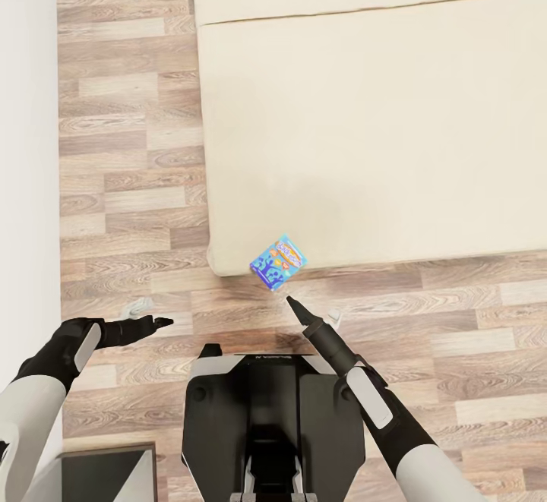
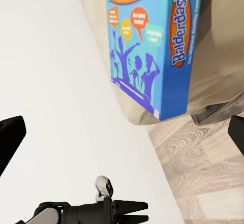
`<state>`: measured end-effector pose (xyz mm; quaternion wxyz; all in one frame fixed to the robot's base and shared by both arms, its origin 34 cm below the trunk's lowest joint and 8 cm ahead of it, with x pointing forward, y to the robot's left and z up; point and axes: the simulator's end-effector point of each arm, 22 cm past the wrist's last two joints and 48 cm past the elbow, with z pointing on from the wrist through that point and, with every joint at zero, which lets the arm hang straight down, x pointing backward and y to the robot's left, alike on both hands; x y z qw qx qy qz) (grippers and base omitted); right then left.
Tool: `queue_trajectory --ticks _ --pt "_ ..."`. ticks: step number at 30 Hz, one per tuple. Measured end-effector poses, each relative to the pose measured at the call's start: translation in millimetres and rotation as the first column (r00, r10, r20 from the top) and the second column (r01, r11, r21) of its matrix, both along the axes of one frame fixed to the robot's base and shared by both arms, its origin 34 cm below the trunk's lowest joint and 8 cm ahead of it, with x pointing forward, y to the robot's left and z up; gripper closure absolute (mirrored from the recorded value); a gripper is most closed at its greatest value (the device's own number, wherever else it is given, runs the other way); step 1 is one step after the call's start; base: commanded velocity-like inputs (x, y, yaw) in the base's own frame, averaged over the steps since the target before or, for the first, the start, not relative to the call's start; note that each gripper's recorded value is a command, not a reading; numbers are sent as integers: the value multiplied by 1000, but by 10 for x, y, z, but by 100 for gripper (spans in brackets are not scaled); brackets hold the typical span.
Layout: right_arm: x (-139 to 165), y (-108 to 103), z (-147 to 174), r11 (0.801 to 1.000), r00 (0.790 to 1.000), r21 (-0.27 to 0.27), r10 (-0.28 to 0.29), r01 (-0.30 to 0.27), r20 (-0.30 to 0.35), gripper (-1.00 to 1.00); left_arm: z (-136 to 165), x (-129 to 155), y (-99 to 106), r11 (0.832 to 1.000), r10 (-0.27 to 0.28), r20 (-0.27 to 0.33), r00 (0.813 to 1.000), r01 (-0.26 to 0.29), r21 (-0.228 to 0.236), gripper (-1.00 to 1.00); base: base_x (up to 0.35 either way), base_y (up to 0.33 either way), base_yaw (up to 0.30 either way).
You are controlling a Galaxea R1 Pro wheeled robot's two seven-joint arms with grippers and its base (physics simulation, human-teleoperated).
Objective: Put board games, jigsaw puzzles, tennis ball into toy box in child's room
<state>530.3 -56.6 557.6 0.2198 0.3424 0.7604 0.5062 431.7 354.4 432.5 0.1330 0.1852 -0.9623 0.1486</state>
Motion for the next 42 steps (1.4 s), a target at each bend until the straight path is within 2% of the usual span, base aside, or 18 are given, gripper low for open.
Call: queue_trajectory --ticks 12,42 --pt "41 -13 -111 1000 1000 -1 -2 2 -2 -100 -106 42 -4 1000 0 0 1000 0 0 -100 0 0 0" --pt "-7 32 -156 1000 999 21 10 -9 -30 -100 -140 56 11 1000 0 0 1000 0 1 -100 0 0 0"
